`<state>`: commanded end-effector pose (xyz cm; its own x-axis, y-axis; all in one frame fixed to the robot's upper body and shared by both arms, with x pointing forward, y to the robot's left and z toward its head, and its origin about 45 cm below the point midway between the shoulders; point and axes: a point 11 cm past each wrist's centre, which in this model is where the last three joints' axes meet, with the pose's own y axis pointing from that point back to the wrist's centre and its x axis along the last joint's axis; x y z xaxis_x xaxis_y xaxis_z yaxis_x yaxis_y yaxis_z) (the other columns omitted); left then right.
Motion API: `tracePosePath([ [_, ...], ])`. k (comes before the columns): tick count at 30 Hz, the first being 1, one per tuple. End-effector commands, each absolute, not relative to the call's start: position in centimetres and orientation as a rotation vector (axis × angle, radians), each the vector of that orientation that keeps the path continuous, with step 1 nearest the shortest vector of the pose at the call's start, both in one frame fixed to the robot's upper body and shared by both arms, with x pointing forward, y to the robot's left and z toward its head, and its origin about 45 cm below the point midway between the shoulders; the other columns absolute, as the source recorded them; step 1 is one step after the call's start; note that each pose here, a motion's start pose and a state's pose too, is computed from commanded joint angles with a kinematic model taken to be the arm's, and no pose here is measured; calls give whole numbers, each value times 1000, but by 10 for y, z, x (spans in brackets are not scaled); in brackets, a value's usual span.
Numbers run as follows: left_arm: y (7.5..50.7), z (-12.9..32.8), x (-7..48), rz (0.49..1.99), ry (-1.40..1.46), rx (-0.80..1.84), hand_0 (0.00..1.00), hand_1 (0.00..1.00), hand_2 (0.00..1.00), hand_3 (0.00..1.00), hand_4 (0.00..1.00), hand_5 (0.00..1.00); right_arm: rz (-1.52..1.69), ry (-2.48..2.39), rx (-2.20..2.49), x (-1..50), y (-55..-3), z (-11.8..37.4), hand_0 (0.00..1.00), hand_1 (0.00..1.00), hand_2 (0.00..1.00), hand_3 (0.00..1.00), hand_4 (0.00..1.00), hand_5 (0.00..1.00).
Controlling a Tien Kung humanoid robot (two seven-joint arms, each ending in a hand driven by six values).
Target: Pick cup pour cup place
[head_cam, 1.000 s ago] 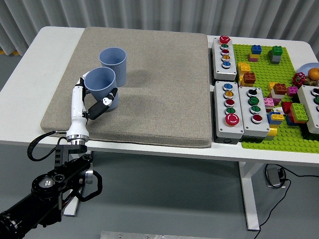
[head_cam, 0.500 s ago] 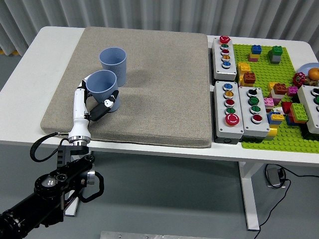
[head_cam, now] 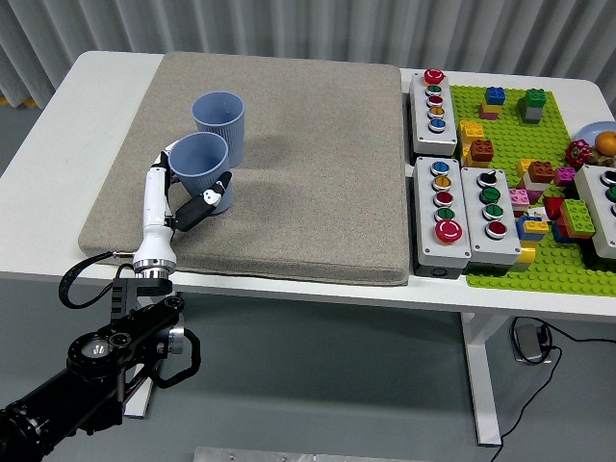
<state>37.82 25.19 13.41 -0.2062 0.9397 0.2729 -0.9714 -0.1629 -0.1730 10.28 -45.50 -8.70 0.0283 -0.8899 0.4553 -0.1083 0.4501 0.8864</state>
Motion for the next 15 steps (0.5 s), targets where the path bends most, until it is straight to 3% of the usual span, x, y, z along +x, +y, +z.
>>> tracePosePath([
  [15,251,133,378,1730,-376,132,552,587,659,578,761,282,-768,-1431,949,106,-455,-86,690,654,584,577,2,166],
])
